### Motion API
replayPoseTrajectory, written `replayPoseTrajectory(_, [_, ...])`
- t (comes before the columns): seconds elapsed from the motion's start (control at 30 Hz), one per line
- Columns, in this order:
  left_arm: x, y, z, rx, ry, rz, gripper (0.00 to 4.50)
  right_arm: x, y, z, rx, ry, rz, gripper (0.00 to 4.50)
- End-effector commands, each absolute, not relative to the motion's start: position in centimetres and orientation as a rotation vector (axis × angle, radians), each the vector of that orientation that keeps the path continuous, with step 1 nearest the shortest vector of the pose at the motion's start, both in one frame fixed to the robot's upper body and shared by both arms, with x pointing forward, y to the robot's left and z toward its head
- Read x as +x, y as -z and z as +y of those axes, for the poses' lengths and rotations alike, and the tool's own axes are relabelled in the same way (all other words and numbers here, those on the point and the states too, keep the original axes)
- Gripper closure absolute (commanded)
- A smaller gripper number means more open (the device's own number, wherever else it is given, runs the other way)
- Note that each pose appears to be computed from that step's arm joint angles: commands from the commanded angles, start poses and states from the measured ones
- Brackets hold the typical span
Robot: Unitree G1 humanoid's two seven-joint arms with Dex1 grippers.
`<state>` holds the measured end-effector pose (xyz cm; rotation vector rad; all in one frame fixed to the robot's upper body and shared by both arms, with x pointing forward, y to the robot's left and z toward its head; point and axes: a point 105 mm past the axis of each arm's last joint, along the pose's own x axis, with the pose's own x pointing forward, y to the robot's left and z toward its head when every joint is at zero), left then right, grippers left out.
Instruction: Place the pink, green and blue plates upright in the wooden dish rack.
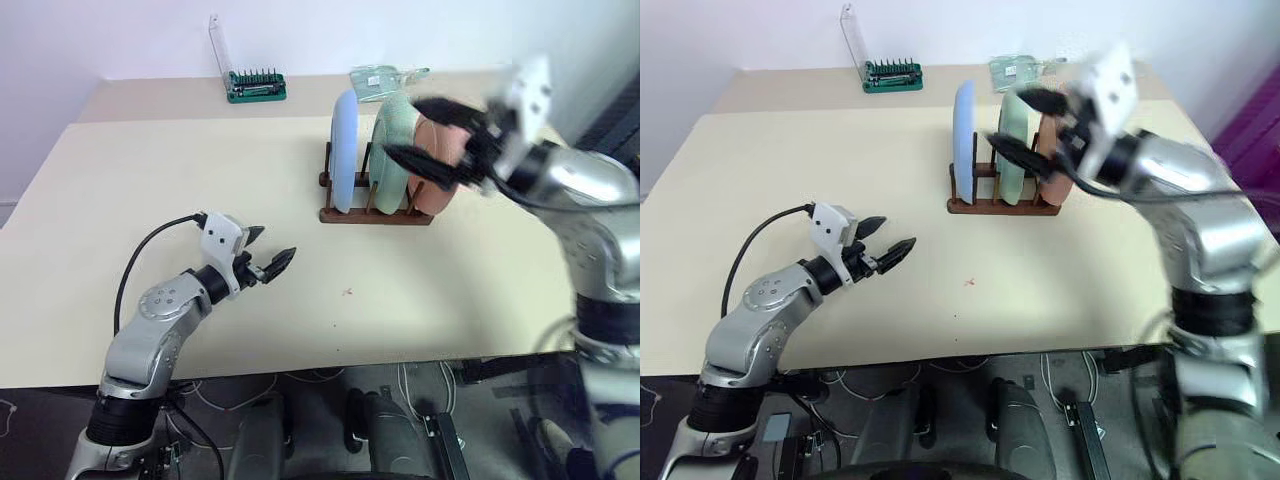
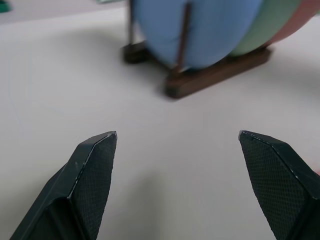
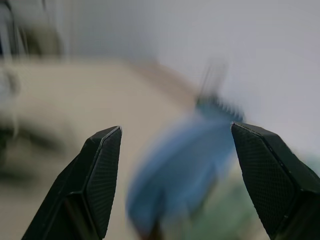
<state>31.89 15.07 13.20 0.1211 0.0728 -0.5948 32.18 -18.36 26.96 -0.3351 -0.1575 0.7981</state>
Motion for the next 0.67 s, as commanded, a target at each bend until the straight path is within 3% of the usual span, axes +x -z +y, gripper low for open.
replayPoseTrajectory(0.03, [32.3,-14.3,16.3,0.153,0.549,0.018,0.47,31.2,-26.6,-22.2,-0.295,-0.742,-0.154,0.96])
replayPoseTrajectory(0.17, [32.8,-13.7,17.8,0.182,0.498,0.029,0.47,31.0,-20.9,-25.0,-0.330,-0.650,-0.004,0.96])
replayPoseTrajectory(0.23, [33.0,-13.7,18.0,0.193,0.486,0.031,0.47,31.4,-19.6,-25.5,-0.330,-0.620,0.016,0.96])
replayPoseTrajectory(0.67, [33.2,-12.2,19.8,0.253,0.371,0.068,0.47,33.3,-17.5,-23.5,-0.340,-0.617,-0.028,0.96])
